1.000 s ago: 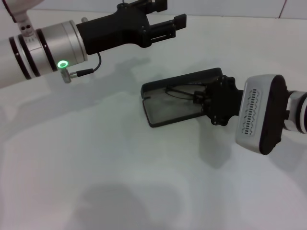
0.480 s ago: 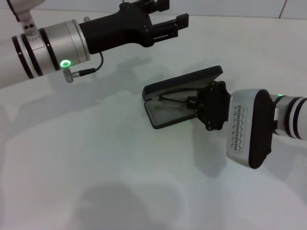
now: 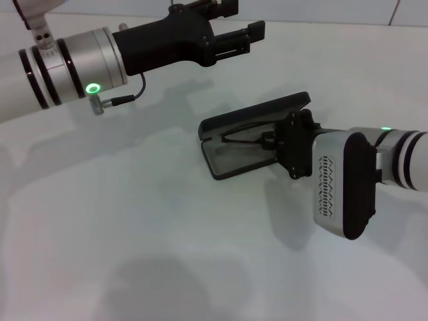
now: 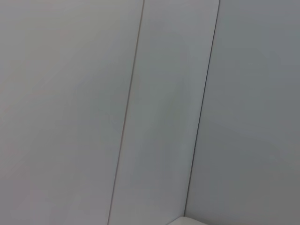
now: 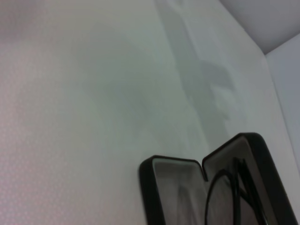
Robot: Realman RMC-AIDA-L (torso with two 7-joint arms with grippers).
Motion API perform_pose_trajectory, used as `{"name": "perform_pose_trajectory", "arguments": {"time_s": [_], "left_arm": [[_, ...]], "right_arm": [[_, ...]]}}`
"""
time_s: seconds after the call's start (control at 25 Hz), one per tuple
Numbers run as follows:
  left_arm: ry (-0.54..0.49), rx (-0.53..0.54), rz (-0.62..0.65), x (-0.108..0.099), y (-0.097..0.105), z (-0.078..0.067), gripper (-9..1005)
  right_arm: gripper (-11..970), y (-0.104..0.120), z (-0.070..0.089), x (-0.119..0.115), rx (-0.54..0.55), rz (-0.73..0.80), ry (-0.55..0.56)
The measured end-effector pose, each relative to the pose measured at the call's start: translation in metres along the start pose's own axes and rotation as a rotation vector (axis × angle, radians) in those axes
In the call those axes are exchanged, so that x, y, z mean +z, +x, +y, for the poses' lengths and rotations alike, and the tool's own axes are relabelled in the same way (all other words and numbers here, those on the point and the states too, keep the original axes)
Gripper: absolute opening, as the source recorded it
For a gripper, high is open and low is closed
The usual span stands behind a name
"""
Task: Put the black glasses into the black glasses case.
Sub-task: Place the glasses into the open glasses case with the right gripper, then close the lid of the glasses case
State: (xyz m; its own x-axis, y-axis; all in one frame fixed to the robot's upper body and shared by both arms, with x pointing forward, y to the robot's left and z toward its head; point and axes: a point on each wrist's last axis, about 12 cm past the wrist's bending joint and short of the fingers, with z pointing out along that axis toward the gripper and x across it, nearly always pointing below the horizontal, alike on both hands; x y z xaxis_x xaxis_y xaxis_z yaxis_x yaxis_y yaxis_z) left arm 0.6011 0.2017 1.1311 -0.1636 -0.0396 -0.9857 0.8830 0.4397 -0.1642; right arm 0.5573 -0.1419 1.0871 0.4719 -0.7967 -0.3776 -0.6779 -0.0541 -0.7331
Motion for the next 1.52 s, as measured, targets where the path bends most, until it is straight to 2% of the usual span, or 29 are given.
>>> {"name": "perform_pose_trajectory", "arguments": {"time_s": [0.64,0.84,0.92,1.16,1.28,1.44,1.52], "left_arm": [[0.005,0.003,-0.003,0.002,-0.001,-0.001,755],[-0.003,-0.005,-0.005,0.0,0.001,-0.001,755],[-0.006,-0.007,-0.005,-0.001,0.002,0.0,755],[-0.006,-0.011,0.005,-0.003,0.003,0.0,755],[-0.015,-0.025,0.035,-0.005,0.007,0.001,755],[-0.078,-0.044,0.104,0.001,0.014,0.008,755],[-0.116,-0.069,0.145,0.007,0.019,0.012,755]], "right_arm": [[146,0.001,0.002,0.003,-0.007,0.016,0.02],[369,-0.006,0.005,0.002,-0.004,-0.009,0.005],[382,-0.007,0.004,-0.002,0.025,-0.032,-0.012],[423,0.003,-0.001,-0.021,0.156,-0.081,-0.046],[443,0.013,-0.009,-0.038,0.276,-0.151,-0.076],[445,0.04,-0.02,-0.076,0.455,-0.277,-0.053],[446,0.057,-0.023,-0.095,0.552,-0.339,0.018]]}}
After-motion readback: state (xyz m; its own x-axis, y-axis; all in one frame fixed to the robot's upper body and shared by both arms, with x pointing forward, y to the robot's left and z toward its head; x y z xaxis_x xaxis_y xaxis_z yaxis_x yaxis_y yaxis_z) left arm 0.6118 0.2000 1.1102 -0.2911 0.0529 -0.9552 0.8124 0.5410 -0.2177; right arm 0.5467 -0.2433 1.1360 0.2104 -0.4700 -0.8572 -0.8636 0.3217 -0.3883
